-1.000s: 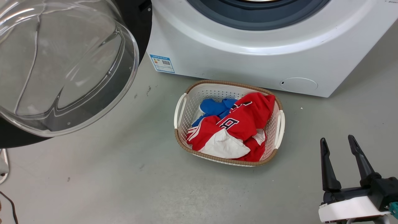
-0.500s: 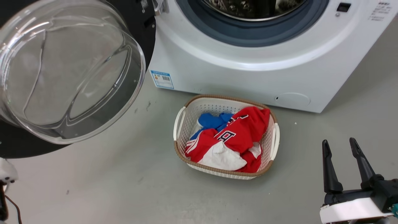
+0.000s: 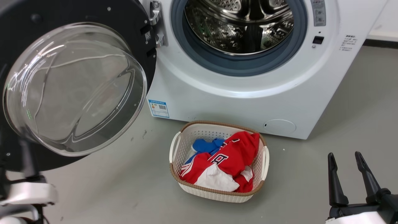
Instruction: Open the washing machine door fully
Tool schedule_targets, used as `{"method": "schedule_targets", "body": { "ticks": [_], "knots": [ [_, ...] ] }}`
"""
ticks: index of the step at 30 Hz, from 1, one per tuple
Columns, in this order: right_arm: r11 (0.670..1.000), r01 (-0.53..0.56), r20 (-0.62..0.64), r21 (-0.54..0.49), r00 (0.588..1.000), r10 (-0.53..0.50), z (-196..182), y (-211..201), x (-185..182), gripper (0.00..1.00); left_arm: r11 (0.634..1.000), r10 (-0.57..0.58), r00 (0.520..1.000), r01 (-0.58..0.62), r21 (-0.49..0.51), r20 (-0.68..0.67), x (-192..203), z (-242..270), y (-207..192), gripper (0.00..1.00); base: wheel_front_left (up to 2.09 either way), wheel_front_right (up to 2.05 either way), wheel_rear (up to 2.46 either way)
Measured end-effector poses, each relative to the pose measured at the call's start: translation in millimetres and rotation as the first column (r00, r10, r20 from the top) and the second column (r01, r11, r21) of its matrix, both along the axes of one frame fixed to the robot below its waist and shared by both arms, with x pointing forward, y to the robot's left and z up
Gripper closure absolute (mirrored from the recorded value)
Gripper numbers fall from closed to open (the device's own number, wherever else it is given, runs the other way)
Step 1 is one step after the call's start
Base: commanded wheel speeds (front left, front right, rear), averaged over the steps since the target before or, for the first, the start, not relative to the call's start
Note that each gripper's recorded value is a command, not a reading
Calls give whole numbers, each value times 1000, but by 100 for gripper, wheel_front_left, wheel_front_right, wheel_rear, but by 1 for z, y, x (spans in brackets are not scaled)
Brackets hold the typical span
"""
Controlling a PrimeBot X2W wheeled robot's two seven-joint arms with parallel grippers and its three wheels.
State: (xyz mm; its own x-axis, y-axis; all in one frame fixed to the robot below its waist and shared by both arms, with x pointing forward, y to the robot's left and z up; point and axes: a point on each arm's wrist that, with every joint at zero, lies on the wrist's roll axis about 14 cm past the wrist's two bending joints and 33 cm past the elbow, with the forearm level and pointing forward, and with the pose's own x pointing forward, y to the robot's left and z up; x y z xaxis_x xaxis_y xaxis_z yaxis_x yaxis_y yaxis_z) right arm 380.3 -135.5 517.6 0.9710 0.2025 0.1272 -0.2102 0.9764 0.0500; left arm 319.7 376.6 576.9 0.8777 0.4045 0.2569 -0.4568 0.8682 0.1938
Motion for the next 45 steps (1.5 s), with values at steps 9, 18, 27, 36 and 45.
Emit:
{"method": "schedule_targets", "body": {
  "ticks": [9, 18, 27, 36, 45],
  "knots": [
    [1000, 25, 63, 1, 998, -25, 22, -9, -15, 0, 985, -172, 984, 172, -9, 48, 2, 6, -66, 0, 0, 0, 0],
    [998, 59, 115, 7, 992, -59, 39, -20, -24, 0, 948, -291, 953, 299, -111, 82, 13, -4, -117, 0, 0, 0, 0],
    [994, 105, 107, 7, 989, -105, 37, -36, -37, 0, 914, -355, 933, 360, -184, 62, 20, -22, -147, 0, 0, 0, 0],
    [990, 141, 91, 20, 986, -142, 32, -47, -48, 0, 884, -419, 908, 411, -224, 11, 24, -43, -174, 0, 0, 0, 0],
    [987, 161, 78, 24, 984, -162, 28, -53, -56, 0, 874, -437, 899, 419, -246, -19, 25, -55, -181, 0, 0, 0, 0]
  ]
}}
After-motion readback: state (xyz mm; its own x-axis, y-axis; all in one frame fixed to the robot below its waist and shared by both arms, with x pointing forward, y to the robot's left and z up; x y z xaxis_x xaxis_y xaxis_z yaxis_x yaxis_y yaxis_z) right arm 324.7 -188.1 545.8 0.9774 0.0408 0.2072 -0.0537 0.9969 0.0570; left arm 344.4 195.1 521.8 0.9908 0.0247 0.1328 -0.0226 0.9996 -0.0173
